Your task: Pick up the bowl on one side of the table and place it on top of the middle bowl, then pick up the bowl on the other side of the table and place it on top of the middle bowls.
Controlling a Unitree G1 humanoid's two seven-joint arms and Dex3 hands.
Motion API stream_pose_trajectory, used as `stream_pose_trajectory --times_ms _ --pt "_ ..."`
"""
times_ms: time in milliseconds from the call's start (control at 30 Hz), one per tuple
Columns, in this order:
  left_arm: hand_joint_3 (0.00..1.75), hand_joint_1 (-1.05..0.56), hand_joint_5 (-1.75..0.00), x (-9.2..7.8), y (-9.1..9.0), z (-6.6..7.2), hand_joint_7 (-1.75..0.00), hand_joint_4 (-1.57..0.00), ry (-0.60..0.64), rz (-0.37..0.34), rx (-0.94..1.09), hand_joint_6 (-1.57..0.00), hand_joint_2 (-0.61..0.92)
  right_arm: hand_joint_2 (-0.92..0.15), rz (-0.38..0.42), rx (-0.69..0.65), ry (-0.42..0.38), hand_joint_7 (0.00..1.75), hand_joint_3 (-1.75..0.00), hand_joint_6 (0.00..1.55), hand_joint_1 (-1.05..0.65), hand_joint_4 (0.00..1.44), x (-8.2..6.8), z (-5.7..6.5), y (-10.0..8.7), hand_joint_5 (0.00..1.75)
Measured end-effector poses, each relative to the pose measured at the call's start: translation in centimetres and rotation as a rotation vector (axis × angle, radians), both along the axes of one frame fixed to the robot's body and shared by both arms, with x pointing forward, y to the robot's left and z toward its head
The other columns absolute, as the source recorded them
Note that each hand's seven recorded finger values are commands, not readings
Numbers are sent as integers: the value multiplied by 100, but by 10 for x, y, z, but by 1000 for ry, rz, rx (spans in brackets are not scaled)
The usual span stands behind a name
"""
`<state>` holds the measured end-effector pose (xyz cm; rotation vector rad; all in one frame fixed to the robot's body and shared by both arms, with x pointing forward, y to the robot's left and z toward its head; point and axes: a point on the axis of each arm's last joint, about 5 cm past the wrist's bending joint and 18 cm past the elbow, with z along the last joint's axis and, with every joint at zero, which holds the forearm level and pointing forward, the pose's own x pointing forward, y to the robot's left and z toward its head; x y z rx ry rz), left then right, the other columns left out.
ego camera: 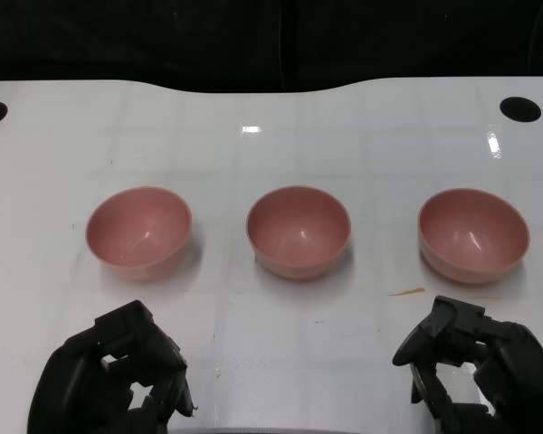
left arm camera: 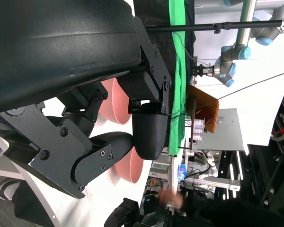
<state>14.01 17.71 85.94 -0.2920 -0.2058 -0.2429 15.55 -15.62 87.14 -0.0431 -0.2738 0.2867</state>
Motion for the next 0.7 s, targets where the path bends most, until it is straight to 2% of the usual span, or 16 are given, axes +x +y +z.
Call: stream_pose_trajectory --times_ms 700 --pt "111 -17 -156 0 0 0 -130 -92 1 0 -2 -91 51 -47 -3 0 1 122 -120 83 -14 80 0 0 0 155"
